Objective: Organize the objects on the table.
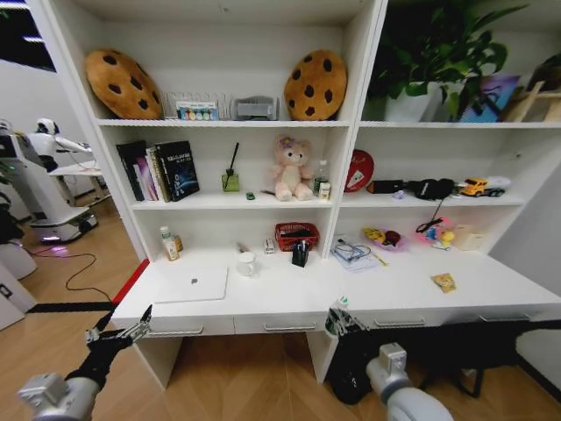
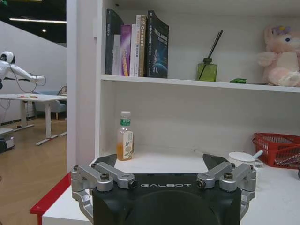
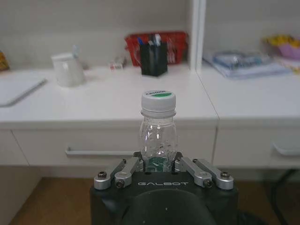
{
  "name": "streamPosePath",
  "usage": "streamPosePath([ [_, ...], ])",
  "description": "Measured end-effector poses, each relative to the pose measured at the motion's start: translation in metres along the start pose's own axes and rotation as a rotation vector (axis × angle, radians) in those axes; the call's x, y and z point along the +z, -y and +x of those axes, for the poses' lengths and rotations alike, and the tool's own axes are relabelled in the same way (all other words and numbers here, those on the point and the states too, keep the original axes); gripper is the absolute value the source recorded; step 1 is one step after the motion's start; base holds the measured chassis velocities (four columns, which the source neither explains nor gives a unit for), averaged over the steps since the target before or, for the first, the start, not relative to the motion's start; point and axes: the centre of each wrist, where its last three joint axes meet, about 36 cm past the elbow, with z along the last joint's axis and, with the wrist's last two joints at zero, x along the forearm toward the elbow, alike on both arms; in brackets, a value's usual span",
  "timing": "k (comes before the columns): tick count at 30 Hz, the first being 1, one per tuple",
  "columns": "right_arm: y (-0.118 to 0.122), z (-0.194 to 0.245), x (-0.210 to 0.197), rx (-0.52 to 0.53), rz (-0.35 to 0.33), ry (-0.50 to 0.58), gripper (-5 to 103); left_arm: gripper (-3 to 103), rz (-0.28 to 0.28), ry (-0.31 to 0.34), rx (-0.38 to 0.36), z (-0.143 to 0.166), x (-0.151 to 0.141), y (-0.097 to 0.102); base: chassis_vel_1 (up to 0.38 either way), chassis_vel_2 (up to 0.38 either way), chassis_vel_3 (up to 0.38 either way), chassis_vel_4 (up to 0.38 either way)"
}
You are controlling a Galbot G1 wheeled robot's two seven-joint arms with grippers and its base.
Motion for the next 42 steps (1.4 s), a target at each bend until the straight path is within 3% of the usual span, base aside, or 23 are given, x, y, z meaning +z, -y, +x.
streamPosePath([
  [1,0.009,-0.011,0.025,0.033,-0.03,-0.08,24,100,0.0,0.0,0.001,0.0,0.0,0.0,-0.001,-0.054,-0.049,0.004],
  [2,0.009,-0.011,0.025,0.033,-0.03,-0.08,24,100,0.0,0.0,0.001,0.0,0.0,0.0,-0.001,-0.054,-0.049,0.004],
  [5,0.038,-0.042,0.096,0.094,-0.039,-0.269,24,100,0.0,0.0,0.0,0.0,0.0,0.0,-0.057,0.012,0.062,-0.028],
  [7,0.041,-0.046,0.105,0.102,-0.035,-0.294,24,100,0.0,0.0,0.001,0.0,0.0,0.0,-0.042,0.055,0.104,-0.02],
  [10,0.05,-0.055,0.166,0.148,0.015,-0.423,24,100,0.0,0.0,0.0,0.0,0.0,0.0,-0.034,0.066,0.06,-0.026],
  [15,0.058,-0.057,0.215,0.173,0.08,-0.506,24,100,0.0,0.0,0.0,0.0,0.0,0.0,0.0,0.0,0.0,0.0],
  [20,0.067,-0.063,0.219,0.154,0.07,-0.532,24,100,0.0,0.0,0.0,0.0,0.0,0.0,0.0,0.0,0.0,0.0],
  [28,0.078,-0.079,0.203,0.153,0.06,-0.478,24,100,0.0,0.0,0.0,0.0,0.0,0.0,-0.044,-0.036,0.054,0.042],
  [42,0.084,-0.071,0.202,0.147,0.074,-0.436,24,100,0.0,0.0,0.0,0.0,0.0,0.0,-0.204,-0.225,0.225,0.21],
])
